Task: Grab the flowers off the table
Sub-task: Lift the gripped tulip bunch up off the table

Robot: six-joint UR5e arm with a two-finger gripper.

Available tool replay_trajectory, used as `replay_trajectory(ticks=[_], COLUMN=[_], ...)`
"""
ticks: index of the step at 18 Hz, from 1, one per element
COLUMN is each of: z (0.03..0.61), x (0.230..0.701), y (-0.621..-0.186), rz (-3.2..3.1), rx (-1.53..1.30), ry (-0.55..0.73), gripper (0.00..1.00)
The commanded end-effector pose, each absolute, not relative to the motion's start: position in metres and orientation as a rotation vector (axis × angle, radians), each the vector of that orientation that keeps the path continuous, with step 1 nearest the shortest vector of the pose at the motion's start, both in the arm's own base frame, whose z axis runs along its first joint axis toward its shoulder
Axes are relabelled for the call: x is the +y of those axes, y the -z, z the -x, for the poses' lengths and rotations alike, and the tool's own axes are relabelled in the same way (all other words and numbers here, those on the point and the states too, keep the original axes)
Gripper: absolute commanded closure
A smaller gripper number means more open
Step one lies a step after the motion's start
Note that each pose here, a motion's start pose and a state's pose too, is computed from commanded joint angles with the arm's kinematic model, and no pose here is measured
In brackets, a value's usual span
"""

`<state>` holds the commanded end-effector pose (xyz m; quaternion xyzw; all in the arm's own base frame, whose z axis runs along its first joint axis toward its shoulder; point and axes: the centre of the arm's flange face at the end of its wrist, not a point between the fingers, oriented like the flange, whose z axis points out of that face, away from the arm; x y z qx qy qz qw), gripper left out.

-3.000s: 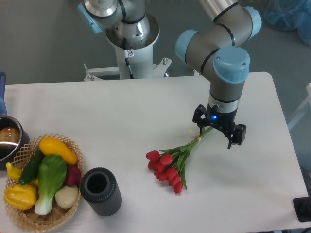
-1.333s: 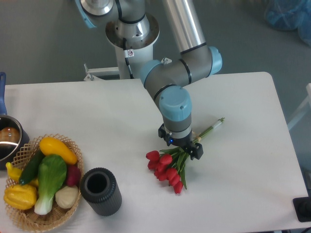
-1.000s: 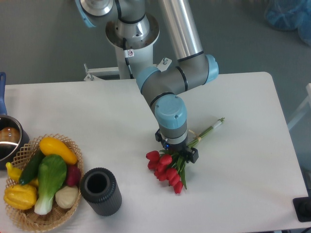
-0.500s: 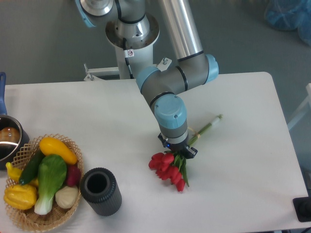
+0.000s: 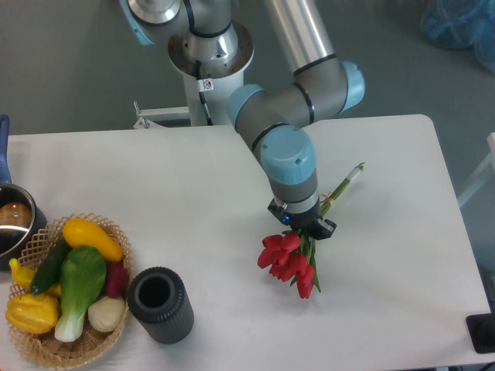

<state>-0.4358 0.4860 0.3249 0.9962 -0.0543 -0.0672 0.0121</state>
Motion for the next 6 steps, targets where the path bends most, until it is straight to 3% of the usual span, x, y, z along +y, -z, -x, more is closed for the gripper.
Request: replay_trajectory(ticks=[6], z=[0.453], x=[0.478], y=[-0.367], rz=[-3.158], rx=[-0.208], ry=[0.228], gripper=[1.00])
